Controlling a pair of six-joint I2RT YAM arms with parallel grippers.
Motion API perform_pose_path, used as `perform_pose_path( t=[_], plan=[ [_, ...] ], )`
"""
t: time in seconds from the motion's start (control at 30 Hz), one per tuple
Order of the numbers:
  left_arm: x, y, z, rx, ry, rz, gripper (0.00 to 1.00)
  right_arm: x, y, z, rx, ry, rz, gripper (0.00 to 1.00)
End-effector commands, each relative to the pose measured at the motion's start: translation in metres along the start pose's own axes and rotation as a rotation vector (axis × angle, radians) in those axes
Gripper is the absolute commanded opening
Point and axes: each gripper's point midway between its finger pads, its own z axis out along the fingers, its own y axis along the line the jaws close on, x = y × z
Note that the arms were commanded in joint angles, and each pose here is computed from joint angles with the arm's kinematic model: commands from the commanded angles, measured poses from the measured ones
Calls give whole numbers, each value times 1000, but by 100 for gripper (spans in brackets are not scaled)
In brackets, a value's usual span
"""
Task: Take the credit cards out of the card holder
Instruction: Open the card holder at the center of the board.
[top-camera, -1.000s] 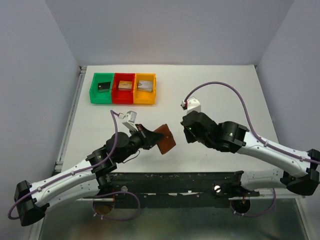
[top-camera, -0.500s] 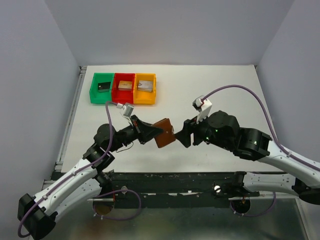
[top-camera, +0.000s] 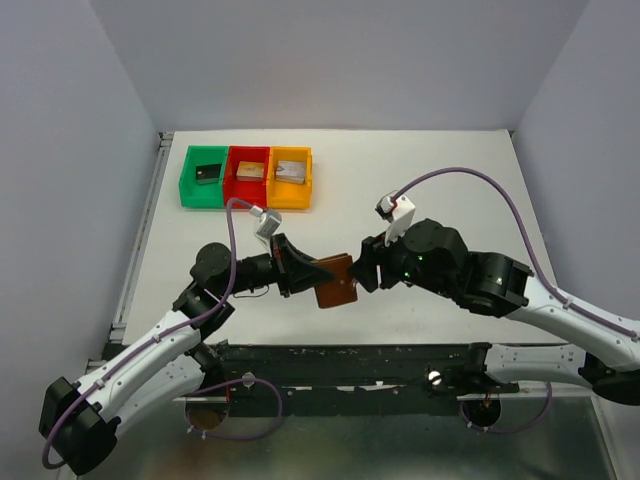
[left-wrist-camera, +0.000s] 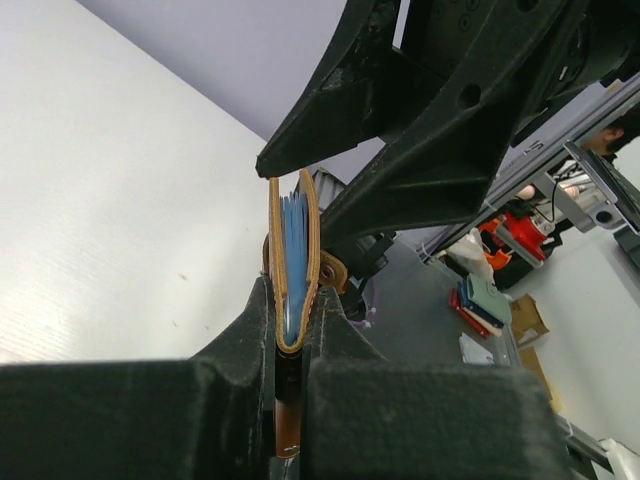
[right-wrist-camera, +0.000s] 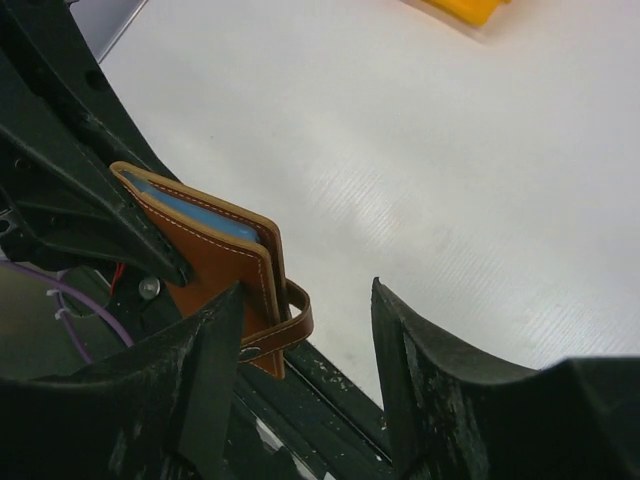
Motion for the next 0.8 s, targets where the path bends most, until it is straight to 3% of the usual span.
perform_pose_path(
  t=[0.0, 0.47, 0.77],
  plan=[
    [-16, -30, -4, 144, -24, 84, 0, 1, -11, -8, 35, -17, -9, 60],
    [-20, -55, -11, 322, -22, 82, 0, 10, -2, -21, -72, -37, -14, 60],
    [-19, -63, -11, 390, -6, 72, 0, -2, 45, -42, -353, -90, 25, 64]
  ],
)
